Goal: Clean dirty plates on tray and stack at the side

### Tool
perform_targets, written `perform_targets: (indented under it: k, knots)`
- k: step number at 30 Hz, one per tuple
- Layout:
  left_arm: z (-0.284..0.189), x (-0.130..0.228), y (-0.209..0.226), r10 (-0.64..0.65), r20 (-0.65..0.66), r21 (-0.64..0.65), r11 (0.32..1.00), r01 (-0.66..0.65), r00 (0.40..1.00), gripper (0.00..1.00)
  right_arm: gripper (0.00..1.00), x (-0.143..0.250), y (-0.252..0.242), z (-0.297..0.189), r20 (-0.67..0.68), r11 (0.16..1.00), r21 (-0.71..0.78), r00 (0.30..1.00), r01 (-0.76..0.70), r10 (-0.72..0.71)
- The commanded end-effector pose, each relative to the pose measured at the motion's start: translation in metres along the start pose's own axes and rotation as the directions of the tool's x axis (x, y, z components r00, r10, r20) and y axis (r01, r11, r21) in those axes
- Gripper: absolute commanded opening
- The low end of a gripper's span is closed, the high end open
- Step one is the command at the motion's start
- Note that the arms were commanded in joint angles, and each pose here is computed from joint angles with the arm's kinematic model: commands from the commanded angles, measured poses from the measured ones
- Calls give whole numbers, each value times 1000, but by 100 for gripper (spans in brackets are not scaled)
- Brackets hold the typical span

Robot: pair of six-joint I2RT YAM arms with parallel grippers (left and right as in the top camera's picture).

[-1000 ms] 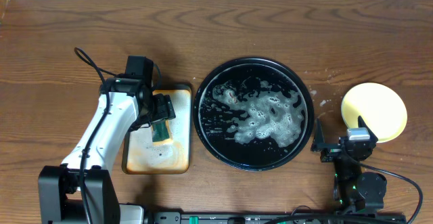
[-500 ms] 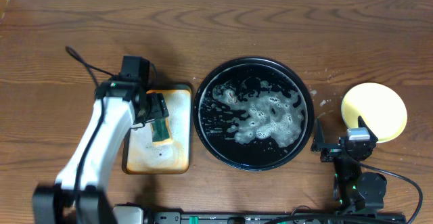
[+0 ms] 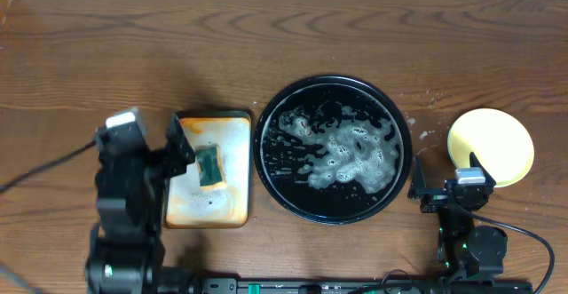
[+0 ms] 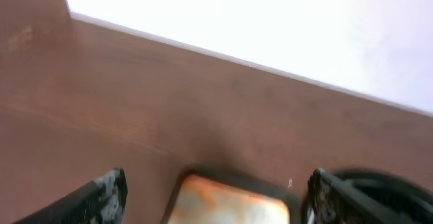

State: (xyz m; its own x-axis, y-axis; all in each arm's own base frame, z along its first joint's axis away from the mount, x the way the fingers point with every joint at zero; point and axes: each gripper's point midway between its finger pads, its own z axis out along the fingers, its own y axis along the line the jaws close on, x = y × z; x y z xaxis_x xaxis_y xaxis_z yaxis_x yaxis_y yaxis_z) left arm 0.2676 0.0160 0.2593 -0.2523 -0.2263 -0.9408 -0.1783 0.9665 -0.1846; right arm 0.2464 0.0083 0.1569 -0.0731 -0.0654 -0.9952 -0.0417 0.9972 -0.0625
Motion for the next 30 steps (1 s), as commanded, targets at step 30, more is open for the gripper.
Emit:
perform_targets:
  k: [30]
  knots:
    - [11,119,30,44,143,15,999,-46,989,86,99,1,-1,0,-3,1000,5,1000,12,-12]
